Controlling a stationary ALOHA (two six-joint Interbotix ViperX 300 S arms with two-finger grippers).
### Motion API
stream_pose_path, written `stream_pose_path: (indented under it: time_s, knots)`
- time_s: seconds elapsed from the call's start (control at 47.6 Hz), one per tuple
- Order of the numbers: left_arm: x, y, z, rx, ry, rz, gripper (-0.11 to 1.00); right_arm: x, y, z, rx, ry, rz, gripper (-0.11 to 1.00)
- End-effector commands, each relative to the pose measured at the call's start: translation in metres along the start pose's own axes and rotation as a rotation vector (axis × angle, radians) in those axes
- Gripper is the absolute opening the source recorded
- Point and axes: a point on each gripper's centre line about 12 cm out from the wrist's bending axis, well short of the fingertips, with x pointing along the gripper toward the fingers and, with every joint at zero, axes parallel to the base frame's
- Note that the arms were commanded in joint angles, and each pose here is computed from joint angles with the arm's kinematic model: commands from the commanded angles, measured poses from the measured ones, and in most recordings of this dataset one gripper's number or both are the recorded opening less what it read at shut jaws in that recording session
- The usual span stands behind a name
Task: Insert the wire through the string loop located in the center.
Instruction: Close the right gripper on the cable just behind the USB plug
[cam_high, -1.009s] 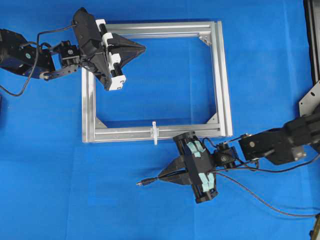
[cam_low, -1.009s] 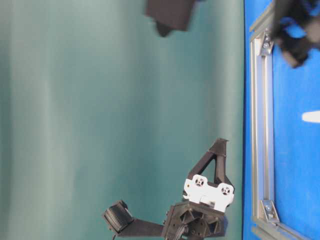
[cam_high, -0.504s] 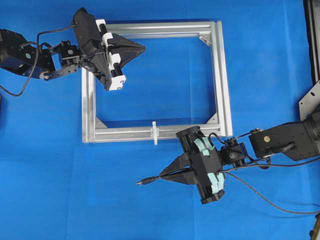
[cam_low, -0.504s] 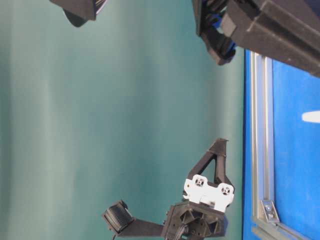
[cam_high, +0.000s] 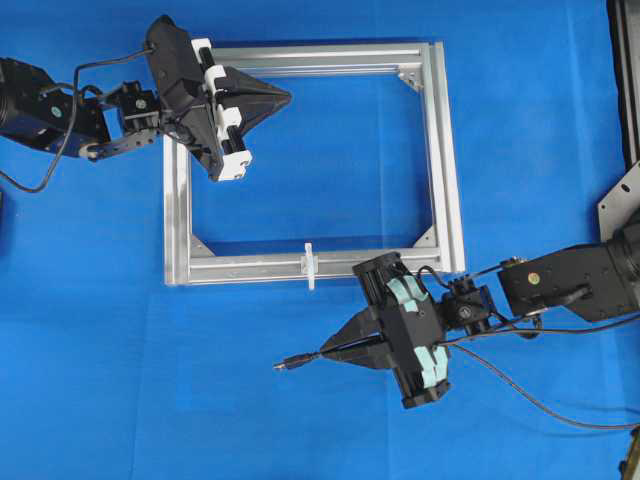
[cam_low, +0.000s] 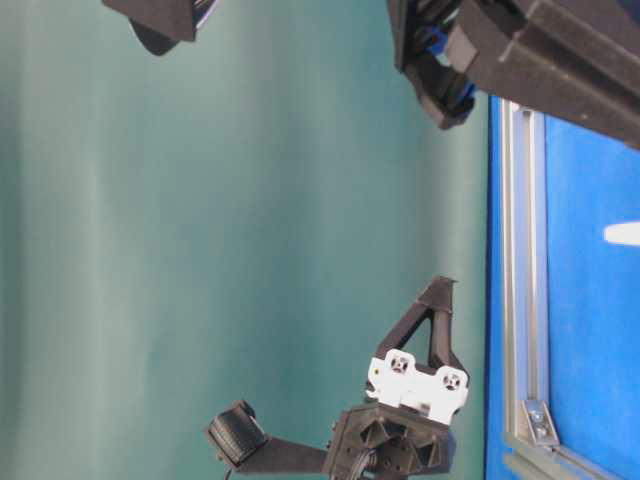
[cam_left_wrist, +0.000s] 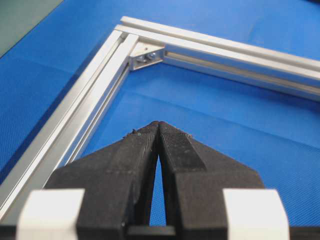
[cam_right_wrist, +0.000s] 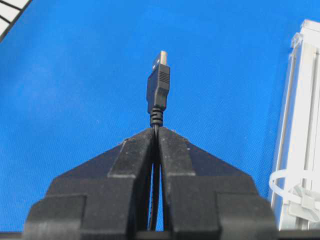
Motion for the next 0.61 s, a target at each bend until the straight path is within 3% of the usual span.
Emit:
stream_pose_path:
  time_s: [0.0,0.588]
  knots:
    - [-0.0015,-0.0015,0.0137,0.002,-0.041,-0.005,0.0,-0.0035,0.0033,0.0152,-0.004,-0.045,0.009,-0.02]
    - [-0.0017,-0.0015,0.0143,-0.001,-0.043,-0.005,0.0,-0.0035,0.0033,0.0153,-0.004,-0.045,0.009,-0.02]
